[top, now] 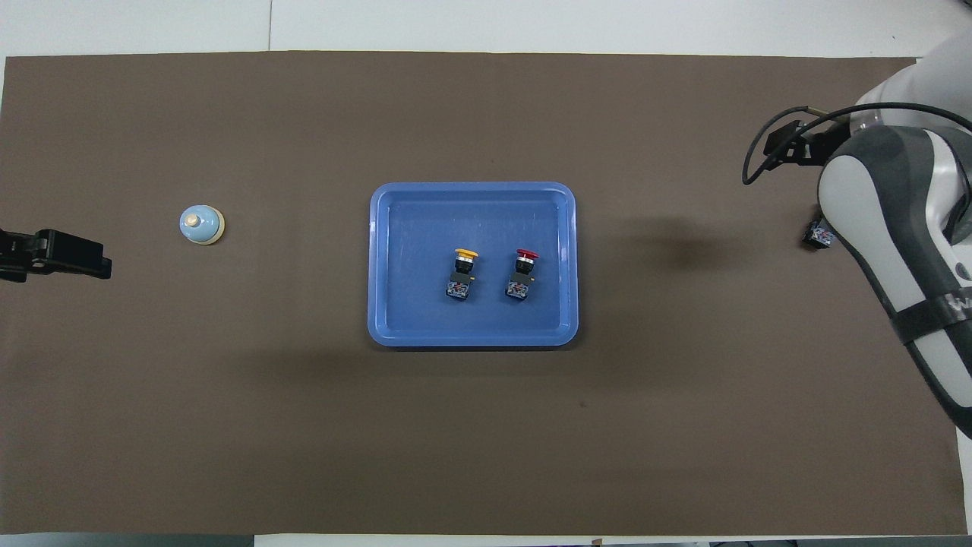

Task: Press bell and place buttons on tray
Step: 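Grasp the green-capped button with the right gripper, then place the green button in the tray beside the yellow one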

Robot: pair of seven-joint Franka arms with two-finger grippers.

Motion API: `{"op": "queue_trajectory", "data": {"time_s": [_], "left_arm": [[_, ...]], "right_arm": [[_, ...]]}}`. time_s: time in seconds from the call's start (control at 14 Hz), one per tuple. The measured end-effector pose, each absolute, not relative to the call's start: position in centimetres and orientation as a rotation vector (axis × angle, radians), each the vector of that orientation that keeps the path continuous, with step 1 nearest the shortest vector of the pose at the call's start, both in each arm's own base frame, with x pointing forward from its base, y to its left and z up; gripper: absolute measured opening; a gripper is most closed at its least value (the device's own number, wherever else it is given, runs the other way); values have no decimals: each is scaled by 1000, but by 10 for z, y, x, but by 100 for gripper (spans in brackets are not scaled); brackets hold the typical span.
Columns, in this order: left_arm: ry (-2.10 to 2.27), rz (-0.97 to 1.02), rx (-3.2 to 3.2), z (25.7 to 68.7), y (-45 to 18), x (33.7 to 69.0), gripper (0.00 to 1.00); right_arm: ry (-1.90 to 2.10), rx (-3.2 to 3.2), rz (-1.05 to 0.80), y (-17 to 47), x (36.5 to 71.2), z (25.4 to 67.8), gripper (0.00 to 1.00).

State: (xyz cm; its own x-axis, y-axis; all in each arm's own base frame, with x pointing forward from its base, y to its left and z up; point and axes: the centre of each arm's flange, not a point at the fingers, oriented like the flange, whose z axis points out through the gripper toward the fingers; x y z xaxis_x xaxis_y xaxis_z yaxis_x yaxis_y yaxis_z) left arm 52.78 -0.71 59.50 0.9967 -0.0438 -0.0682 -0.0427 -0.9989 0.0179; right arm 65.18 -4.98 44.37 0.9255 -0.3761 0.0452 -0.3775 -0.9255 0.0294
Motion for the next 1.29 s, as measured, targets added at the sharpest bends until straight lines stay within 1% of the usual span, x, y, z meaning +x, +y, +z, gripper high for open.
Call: {"op": "queue_trajectory", "data": {"time_s": [0.14, 0.29, 0.5, 1.0, 1.29], "left_arm": [[-68, -107, 3123, 595, -7, 528, 100], [-68, -107, 3123, 595, -7, 528, 100], [-68, -107, 3123, 595, -7, 528, 100], [-68, -107, 3123, 595, -7, 528, 100], [-68, -107, 3123, 595, -7, 528, 100]], "right_arm": [[-585, 3046, 119, -89, 639, 418, 100], [-579, 3045, 157, -113, 624, 392, 100], [-574, 3041, 180, -143, 607, 369, 100], [-578, 3049, 205, -147, 610, 322, 100], [-597, 3049, 198, -154, 604, 301, 100]]}}
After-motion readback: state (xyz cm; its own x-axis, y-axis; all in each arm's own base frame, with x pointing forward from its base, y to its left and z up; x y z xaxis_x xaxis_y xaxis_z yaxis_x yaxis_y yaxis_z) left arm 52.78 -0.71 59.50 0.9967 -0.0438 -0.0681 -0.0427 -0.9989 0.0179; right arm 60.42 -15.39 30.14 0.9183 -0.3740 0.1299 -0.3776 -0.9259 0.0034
